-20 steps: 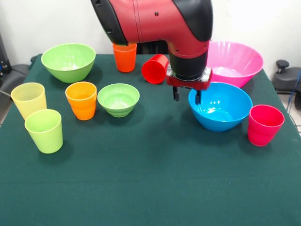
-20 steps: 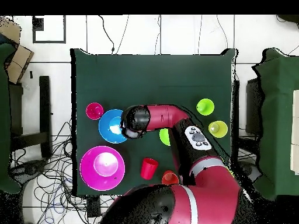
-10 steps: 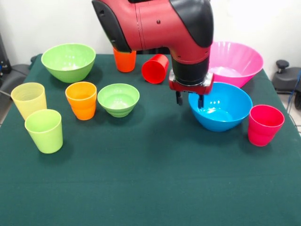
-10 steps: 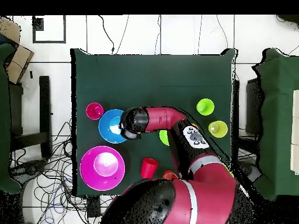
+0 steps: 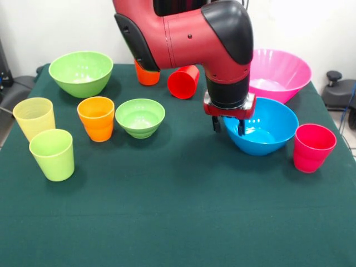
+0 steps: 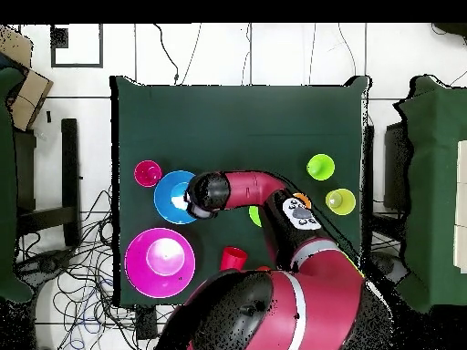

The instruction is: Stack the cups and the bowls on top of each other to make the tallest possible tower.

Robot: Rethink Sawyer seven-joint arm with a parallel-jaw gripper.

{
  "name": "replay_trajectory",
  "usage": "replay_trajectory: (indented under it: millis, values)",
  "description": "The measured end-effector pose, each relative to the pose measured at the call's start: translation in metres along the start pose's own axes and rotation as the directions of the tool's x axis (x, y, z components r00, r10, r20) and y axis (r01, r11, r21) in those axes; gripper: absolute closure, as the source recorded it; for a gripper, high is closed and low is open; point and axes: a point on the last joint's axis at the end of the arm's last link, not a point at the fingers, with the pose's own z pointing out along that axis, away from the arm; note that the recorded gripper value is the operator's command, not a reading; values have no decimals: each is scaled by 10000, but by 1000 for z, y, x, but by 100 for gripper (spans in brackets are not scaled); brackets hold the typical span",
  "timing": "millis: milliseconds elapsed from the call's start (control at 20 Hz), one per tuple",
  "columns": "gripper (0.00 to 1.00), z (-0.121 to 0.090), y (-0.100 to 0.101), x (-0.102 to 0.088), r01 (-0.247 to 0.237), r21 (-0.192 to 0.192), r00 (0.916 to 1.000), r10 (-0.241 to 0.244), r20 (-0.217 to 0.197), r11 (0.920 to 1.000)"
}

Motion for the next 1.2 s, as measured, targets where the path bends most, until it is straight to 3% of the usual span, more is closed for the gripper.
replay_trajectory:
  millis: [1100,1150,1200]
  values:
    - [0,4,0,2,1,-12,10000,-1,-53,10000]
    - [100,4,0,2,2,-12,10000,-3,-55,10000]
    - [100,4,1,2,-2,-18,10000,2,-56,10000]
